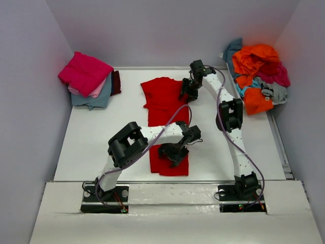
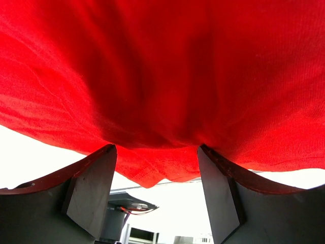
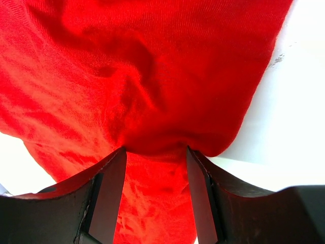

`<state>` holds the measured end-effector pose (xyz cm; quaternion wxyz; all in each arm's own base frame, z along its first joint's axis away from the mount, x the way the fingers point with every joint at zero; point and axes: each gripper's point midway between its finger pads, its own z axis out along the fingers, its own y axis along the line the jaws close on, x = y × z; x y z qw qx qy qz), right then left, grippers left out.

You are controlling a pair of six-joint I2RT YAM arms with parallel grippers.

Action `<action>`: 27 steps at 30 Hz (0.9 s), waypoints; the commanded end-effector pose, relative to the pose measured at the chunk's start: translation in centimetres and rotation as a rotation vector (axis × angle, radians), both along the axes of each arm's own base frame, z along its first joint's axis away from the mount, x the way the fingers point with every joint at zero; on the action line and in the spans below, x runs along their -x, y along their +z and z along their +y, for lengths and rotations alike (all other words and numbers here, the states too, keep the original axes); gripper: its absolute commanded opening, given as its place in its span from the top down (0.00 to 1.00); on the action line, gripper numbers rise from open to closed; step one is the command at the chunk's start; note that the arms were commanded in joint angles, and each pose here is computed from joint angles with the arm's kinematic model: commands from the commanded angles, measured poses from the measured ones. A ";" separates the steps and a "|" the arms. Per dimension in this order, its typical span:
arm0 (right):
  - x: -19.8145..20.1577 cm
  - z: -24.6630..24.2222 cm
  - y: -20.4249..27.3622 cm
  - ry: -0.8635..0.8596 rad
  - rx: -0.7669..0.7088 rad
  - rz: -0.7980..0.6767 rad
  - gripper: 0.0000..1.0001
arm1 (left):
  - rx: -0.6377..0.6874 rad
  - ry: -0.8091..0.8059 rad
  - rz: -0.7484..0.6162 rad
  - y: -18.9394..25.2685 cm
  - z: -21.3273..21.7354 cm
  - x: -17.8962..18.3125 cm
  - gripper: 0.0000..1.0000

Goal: Fold and stack the t-shirts
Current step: Fold the tshirt

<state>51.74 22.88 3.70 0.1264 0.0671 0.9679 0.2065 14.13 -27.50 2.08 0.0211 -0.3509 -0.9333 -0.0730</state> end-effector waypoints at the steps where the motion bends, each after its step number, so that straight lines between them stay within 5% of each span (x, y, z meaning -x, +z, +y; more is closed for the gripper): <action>1: -0.9 -1.6 -2.9 0.013 0.068 -0.017 0.43 | 0.068 -0.020 -0.029 0.3 -1.7 -0.7 0.23; 11: -2.7 -2.1 0.0 -0.002 0.074 -0.108 0.40 | 0.101 0.004 -0.051 1.7 -1.0 0.1 0.23; 22: -1.8 -3.2 7.8 -0.012 0.091 -0.219 0.40 | 0.231 0.157 -0.406 11.1 -3.2 -5.6 0.22; 27: 0.3 -3.6 9.2 -0.007 0.092 -0.186 0.40 | 0.181 0.291 -0.504 13.5 -0.6 -7.7 0.21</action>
